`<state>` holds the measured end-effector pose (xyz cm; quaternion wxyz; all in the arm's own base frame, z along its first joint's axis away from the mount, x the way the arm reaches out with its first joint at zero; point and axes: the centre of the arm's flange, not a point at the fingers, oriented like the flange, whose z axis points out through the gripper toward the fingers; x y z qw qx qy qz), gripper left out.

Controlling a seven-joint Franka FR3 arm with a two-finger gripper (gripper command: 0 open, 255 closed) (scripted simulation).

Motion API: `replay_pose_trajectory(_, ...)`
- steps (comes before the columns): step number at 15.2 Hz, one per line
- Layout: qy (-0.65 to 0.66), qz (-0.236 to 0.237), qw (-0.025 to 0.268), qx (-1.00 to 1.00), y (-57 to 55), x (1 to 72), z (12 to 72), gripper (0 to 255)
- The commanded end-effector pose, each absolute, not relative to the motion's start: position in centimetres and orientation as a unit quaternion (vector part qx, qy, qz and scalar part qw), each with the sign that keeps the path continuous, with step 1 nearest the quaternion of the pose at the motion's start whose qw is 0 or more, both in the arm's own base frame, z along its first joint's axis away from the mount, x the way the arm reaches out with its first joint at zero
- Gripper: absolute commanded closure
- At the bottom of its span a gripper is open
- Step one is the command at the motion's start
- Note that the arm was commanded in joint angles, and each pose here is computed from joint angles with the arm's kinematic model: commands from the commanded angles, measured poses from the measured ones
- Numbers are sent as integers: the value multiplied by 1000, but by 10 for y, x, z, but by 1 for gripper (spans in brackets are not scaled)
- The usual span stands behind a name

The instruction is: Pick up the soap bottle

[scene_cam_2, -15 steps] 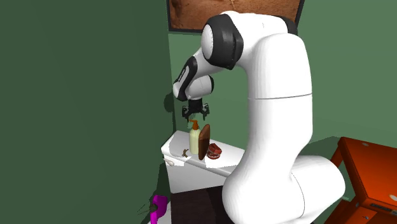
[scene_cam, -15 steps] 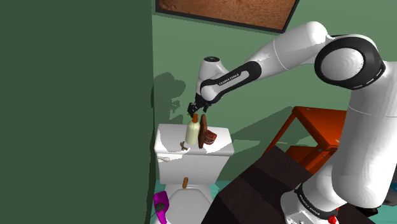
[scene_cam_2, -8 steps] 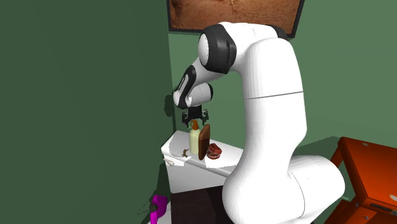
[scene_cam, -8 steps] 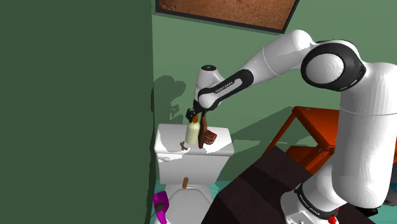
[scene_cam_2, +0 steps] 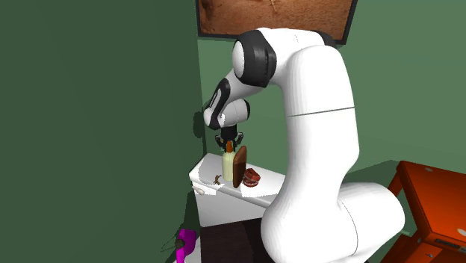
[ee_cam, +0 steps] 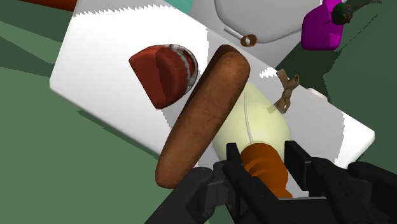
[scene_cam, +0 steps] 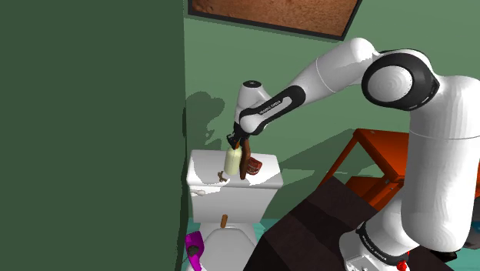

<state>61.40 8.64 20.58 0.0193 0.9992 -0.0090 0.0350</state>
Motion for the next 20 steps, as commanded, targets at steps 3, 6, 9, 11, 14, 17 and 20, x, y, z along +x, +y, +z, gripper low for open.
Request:
replay_pose_trajectory(3,-9,35,19,999,86,614,206,255)
replay_pose_trajectory(6,-9,35,19,999,87,615,216,255)
replay_pose_trajectory(9,-9,35,19,999,87,615,231,255)
replay_pose_trajectory(11,-9,35,19,999,87,615,242,255)
replay_pose_trajectory(14,-9,35,19,999,87,615,258,255)
replay_pose_trajectory(17,-9,35,19,999,87,615,274,255)
replay_pose_trajectory(20,-9,35,19,999,87,615,285,255)
